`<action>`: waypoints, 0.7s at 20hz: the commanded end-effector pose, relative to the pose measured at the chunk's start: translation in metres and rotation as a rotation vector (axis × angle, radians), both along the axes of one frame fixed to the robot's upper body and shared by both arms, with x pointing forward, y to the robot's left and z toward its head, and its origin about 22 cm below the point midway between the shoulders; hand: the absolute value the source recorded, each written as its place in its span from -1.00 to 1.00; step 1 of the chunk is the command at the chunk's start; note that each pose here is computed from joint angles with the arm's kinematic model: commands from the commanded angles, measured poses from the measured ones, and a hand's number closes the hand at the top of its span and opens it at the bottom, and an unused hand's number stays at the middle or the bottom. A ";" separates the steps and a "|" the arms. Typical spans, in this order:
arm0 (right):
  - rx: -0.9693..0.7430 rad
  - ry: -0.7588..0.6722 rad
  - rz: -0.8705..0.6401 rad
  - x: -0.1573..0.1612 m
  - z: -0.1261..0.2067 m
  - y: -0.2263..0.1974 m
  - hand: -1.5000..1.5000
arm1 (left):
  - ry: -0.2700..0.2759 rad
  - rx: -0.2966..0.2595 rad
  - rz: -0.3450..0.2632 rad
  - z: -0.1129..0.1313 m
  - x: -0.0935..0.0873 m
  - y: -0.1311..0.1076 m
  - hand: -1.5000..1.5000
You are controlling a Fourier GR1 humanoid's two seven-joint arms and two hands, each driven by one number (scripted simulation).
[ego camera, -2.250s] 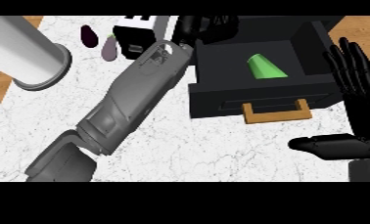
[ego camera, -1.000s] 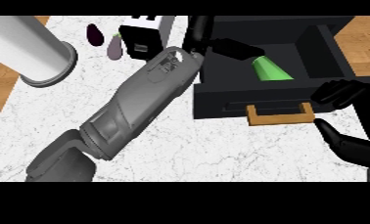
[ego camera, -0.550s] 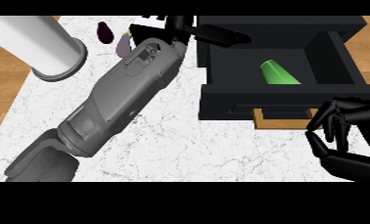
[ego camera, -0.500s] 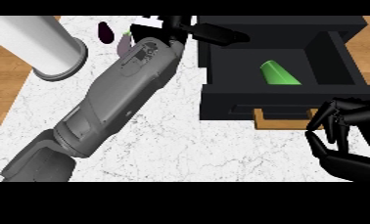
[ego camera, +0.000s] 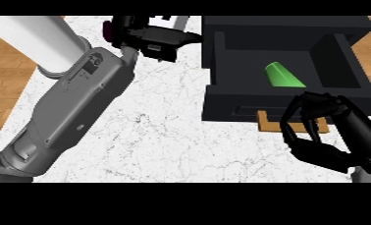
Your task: Pick up the cup, place it into the drawer and close the drawer
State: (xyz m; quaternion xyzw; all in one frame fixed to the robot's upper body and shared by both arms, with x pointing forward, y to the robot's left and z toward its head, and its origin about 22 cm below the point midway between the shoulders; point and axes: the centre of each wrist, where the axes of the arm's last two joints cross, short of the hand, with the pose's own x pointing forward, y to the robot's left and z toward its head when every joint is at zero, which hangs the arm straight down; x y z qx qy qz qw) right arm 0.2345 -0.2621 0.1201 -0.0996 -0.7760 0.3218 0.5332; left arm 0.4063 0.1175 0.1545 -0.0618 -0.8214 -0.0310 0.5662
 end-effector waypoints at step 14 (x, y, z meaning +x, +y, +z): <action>-0.611 -0.059 -0.002 0.090 -0.098 0.047 1.00 | 0.021 -0.046 0.023 -0.041 -0.048 0.102 -1.00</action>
